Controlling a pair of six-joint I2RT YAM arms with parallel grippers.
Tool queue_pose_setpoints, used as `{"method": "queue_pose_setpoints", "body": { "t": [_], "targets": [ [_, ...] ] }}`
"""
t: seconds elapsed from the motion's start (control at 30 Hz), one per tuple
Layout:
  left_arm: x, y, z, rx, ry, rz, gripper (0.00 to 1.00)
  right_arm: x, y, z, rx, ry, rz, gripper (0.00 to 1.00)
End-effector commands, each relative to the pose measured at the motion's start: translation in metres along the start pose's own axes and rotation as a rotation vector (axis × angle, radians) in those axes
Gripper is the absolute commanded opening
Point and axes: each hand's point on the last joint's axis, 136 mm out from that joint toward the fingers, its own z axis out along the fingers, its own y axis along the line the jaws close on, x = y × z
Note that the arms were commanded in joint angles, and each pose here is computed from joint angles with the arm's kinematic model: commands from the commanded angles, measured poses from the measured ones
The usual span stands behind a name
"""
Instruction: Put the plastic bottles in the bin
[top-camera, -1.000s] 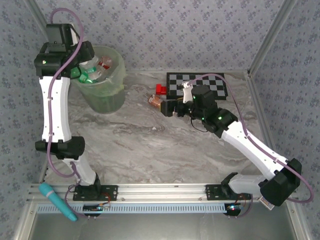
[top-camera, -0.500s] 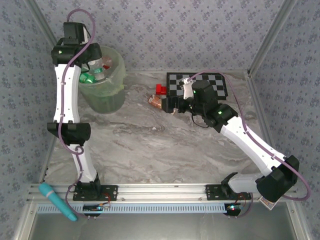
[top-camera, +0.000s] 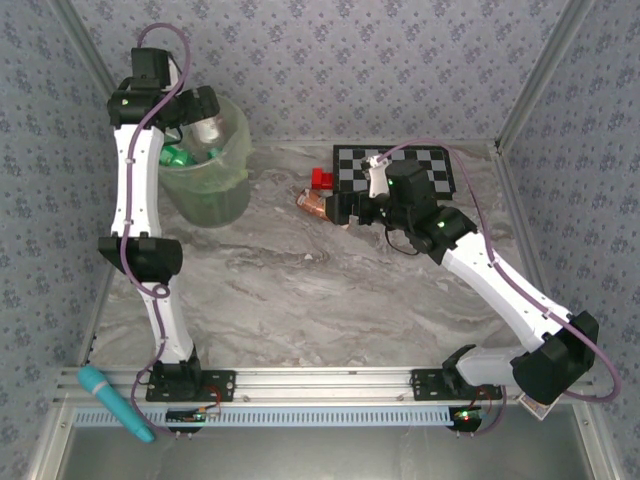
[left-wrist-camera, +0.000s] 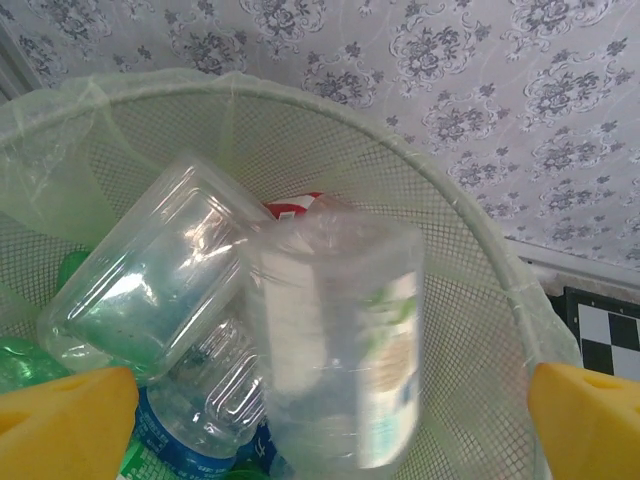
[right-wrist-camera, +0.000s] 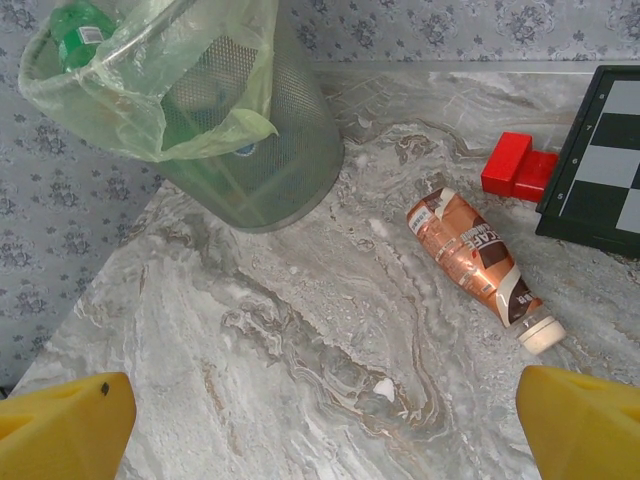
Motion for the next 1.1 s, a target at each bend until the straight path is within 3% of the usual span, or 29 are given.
{"method": "queue_pose_setpoints", "body": {
  "t": [0.0,0.5,0.83,1.07],
  "targets": [
    [-0.021,0.001,-0.023,0.024,-0.077,-0.026,1.00,-0.003,-0.002,0.001,0.011,0.004,0.008,0.99],
    [-0.021,-0.034,-0.060,0.216,-0.075,-0.104,1.00,0.010,-0.014,0.013,0.049,0.050,0.035,0.99],
    [0.039,-0.068,-0.085,0.268,0.055,-0.059,1.00,0.042,-0.077,0.063,0.178,0.174,0.127,0.99],
    [0.086,-0.048,-0.122,0.245,0.055,-0.079,1.00,0.067,-0.107,0.113,0.165,0.281,0.143,1.00]
  ]
}}
